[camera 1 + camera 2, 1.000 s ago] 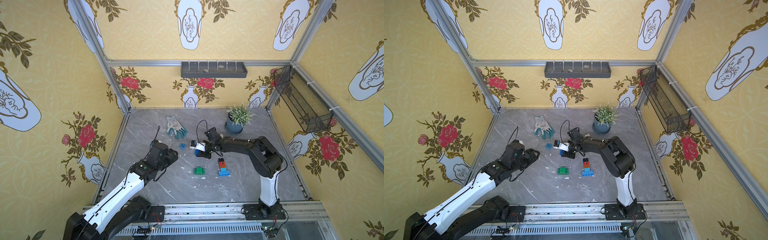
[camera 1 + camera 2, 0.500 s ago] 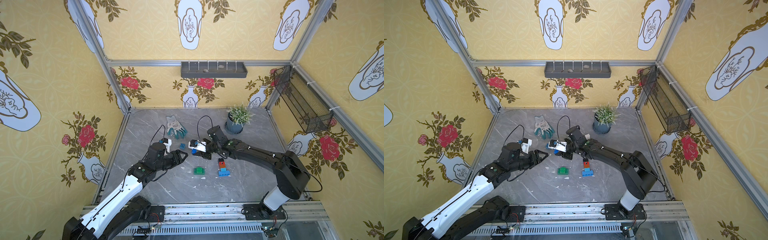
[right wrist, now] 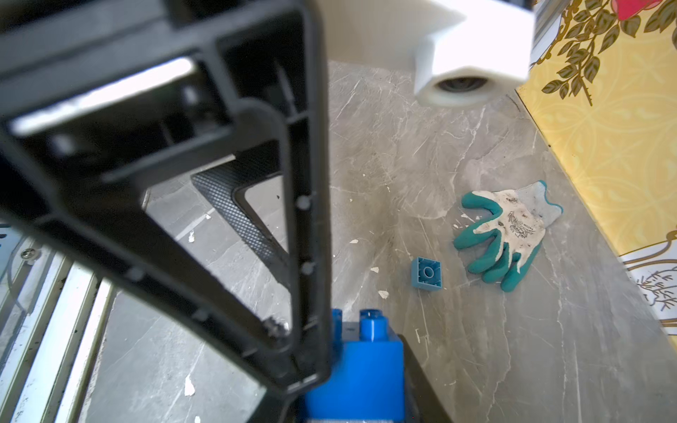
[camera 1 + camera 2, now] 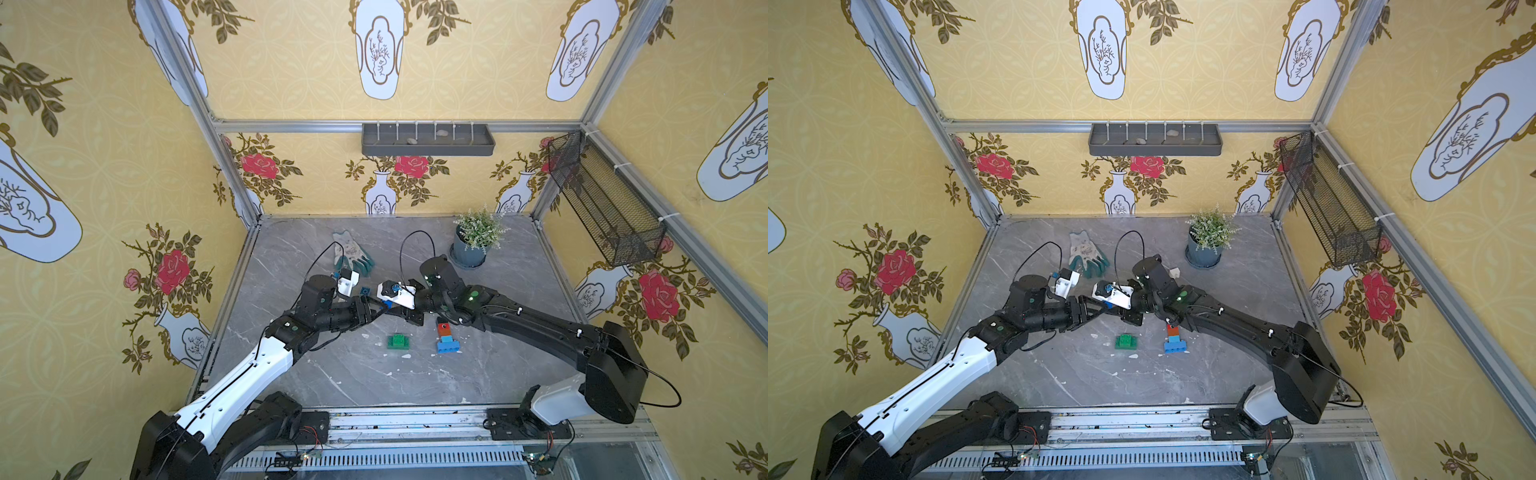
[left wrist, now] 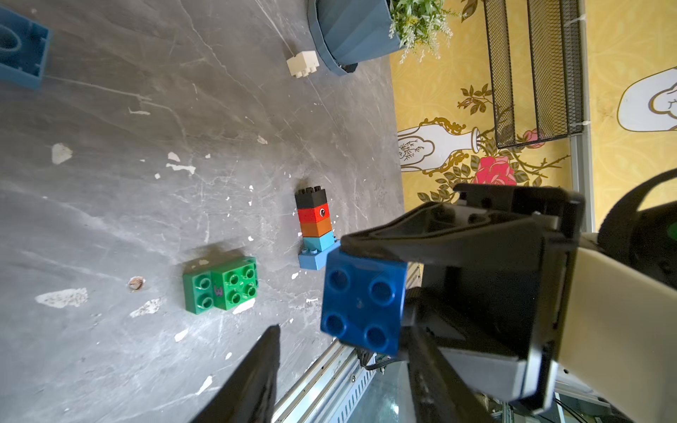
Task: Assemble the number 1 with lego
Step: Pick up the lego brick from the center of the board.
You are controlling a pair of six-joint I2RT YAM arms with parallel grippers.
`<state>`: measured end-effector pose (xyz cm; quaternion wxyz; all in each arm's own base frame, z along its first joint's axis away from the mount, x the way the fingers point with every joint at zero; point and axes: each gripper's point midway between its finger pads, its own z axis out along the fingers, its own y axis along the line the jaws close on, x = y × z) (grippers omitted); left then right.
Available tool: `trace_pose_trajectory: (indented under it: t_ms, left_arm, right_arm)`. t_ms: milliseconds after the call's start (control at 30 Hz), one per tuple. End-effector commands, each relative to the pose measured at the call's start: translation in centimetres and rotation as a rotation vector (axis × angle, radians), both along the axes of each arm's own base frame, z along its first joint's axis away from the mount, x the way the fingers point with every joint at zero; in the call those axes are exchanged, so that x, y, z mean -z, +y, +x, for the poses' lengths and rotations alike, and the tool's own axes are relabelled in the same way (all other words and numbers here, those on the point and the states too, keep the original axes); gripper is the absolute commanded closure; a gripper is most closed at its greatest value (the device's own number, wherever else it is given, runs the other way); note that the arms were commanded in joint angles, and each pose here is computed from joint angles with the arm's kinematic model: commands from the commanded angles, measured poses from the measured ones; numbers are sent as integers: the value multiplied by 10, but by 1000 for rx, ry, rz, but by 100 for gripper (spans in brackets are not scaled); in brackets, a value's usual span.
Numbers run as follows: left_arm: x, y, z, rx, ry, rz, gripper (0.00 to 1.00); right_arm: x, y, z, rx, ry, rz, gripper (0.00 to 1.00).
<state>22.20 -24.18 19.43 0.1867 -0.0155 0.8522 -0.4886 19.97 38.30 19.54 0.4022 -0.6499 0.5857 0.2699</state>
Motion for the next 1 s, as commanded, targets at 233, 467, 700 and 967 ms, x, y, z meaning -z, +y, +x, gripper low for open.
trace_pose_trajectory:
  t_ms: [233, 467, 700, 967]
  left_arm:
    - [-11, -9, 3, 11, -16, -77, 39]
    - [-8, -10, 3, 17, -1, -85, 51]
    - [-7, -11, 4, 9, -1, -93, 61]
    - [-10, -9, 6, 11, -44, -80, 77]
  right_arm:
    - [-8, 6, -12, -36, 5, 41, 69]
    - [-10, 7, -12, -38, 7, 51, 69]
    - [-11, 7, -17, -52, 13, 58, 70]
    - [-11, 4, -16, -6, 42, 62, 39]
